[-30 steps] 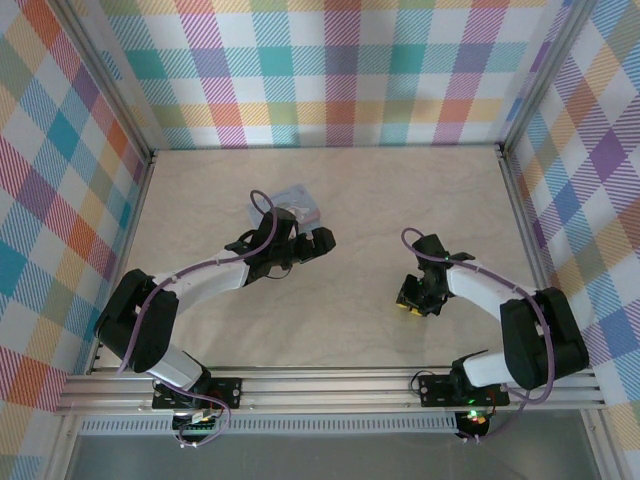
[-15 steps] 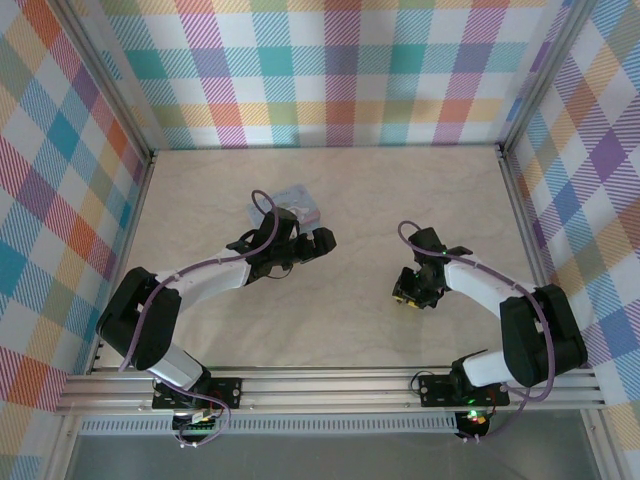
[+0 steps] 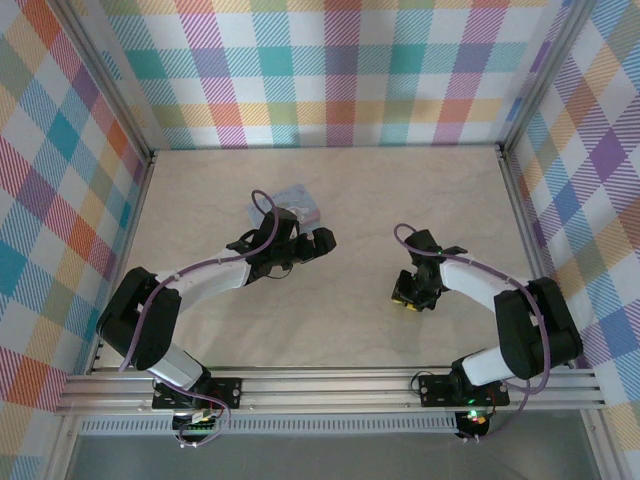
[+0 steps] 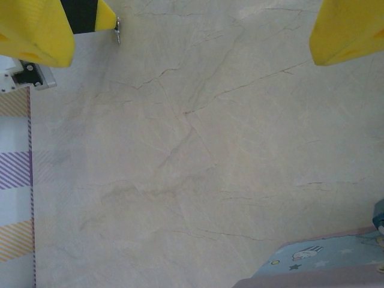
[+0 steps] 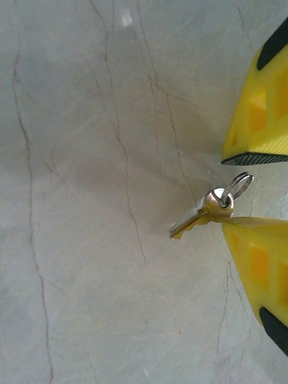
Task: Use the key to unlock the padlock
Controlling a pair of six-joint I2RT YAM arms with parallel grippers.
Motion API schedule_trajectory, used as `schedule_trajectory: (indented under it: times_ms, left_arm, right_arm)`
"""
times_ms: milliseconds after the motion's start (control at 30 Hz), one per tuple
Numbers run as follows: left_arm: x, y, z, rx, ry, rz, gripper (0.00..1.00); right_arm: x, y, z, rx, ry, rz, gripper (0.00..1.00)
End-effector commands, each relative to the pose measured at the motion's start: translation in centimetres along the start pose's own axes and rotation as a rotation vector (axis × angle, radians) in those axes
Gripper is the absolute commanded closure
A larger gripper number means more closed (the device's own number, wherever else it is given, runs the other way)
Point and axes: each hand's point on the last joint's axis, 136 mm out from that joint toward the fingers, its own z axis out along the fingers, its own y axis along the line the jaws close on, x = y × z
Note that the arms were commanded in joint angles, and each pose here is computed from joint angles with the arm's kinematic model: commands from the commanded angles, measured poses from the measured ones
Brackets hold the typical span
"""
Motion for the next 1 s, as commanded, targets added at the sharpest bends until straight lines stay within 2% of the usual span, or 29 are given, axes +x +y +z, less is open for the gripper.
schedule_trajectory:
  times_ms: [0, 400, 533, 800, 967]
  left_arm:
    - [0.0, -1.1, 0.1, 0.018, 0.006, 0.016, 0.0]
    - [-0.3, -1.1, -0.2, 0.01, -0.001, 0.027, 0.0]
    - [-0.6, -1.4, -0.6, 0.022, -0.014, 0.026, 0.0]
    - [-2.1, -4.0, -2.6, 0.138, -0.069, 0.038, 0.0]
    - [-3.1, -7.8, -4.5, 0.283, -0.093, 0.109, 0.04]
  right_arm:
    - [0.1, 0.4, 0.2, -0.002, 0.011, 0.005, 0.72]
    - [0.0, 0.7, 0.0, -0.004, -0.01, -0.005, 0.96]
    - [-0.2, 1.1, -0.5, -0.03, -0.039, -0.017, 1.0]
    - [-1.6, 5.0, -3.2, -0.268, -0.182, -0.069, 1.0]
    - [-2.9, 9.4, -7.5, -0.506, -0.349, -0.17, 1.0]
